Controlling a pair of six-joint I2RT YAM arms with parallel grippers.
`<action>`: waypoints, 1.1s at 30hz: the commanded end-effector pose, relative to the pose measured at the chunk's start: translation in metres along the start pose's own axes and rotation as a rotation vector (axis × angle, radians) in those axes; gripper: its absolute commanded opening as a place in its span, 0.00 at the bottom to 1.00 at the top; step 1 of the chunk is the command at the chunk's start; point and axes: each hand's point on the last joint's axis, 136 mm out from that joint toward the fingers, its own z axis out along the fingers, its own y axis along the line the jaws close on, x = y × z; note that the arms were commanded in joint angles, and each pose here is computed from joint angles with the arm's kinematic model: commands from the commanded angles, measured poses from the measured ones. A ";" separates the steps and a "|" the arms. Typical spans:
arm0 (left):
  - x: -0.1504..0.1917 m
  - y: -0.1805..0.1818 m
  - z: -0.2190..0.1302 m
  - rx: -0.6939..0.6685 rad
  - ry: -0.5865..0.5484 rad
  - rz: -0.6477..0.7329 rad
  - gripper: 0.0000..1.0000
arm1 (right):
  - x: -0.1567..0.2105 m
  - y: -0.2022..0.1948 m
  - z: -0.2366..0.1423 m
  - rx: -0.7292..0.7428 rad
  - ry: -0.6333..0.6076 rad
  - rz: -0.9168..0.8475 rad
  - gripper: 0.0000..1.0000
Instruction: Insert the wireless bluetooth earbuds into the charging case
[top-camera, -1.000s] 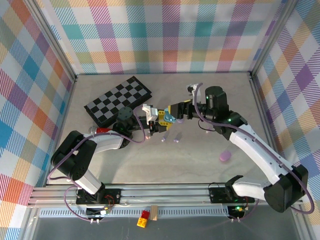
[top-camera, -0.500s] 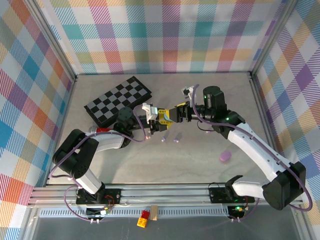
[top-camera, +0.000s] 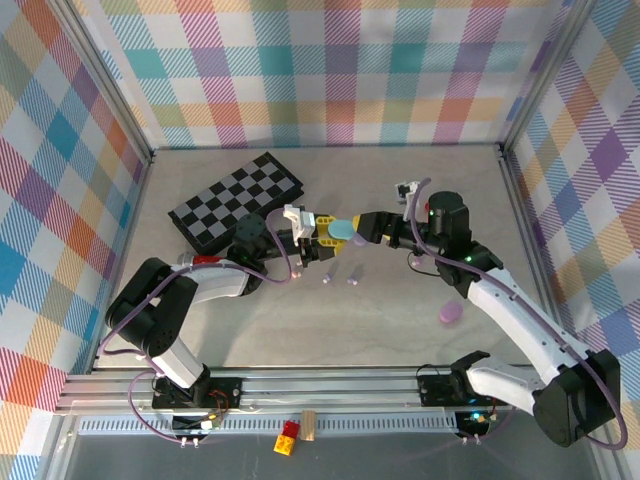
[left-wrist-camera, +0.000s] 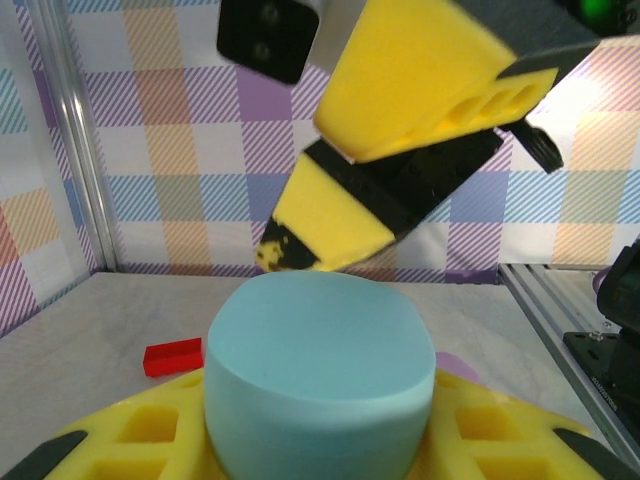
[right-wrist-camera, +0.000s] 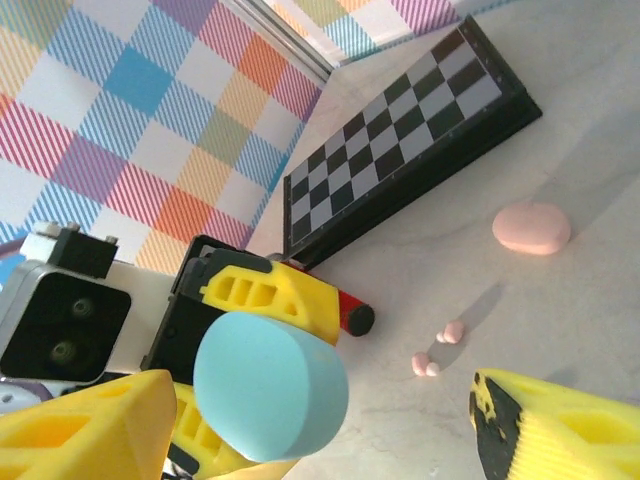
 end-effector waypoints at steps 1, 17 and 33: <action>-0.032 -0.003 0.005 0.024 -0.075 0.093 0.37 | 0.003 0.018 0.008 -0.139 0.031 0.130 0.77; -0.034 -0.003 0.006 0.035 -0.056 0.101 0.37 | 0.006 0.023 0.034 -0.288 0.094 0.270 0.42; -0.023 0.003 -0.004 -0.024 -0.011 0.078 0.79 | 0.007 -0.032 0.025 -0.085 -0.010 0.256 0.16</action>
